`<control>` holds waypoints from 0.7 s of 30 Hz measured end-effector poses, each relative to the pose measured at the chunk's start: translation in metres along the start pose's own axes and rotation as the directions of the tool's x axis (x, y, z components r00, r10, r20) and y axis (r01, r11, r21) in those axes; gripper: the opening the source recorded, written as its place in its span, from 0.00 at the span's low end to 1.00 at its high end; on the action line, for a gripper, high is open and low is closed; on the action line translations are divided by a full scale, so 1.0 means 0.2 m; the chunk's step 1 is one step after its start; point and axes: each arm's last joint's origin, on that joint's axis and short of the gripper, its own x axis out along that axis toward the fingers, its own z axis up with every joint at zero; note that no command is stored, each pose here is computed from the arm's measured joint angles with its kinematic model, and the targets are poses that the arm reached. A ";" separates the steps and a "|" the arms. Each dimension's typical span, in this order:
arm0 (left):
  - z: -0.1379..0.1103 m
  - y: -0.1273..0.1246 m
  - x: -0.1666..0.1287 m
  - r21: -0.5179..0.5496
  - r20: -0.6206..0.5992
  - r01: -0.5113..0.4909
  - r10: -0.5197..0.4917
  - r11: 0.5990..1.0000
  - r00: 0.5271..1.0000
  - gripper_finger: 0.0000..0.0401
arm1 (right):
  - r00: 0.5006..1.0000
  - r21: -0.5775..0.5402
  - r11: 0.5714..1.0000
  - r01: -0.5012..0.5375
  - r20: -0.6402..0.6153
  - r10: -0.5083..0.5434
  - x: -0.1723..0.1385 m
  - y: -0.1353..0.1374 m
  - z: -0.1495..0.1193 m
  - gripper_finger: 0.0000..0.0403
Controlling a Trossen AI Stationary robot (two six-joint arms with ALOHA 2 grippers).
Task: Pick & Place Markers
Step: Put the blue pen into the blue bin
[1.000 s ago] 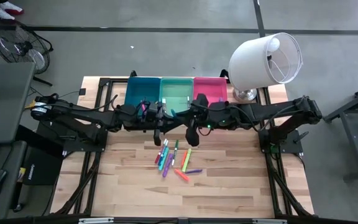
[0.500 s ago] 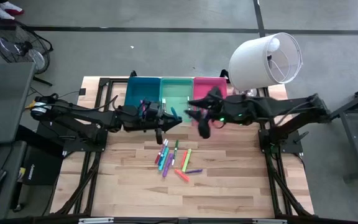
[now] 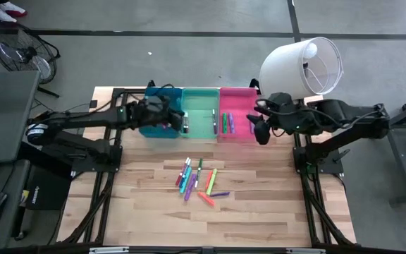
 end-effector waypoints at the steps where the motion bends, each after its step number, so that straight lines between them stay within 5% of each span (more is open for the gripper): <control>1: 0.01 0.04 0.01 -0.006 -0.029 -0.031 0.031 1.000 0.999 0.07 | 1.000 -0.007 1.000 0.012 -0.019 -0.012 0.00 -0.01 -0.01 0.48; 12: 0.09 0.39 0.09 -0.082 -0.223 -0.255 0.232 0.964 0.947 0.07 | 0.991 0.045 0.991 0.128 -0.036 -0.127 0.01 -0.03 -0.04 0.48; 21: 0.11 0.61 0.18 -0.164 -0.366 -0.261 0.187 0.951 0.912 0.07 | 0.987 0.121 0.979 0.163 -0.018 -0.162 0.03 -0.02 -0.05 0.48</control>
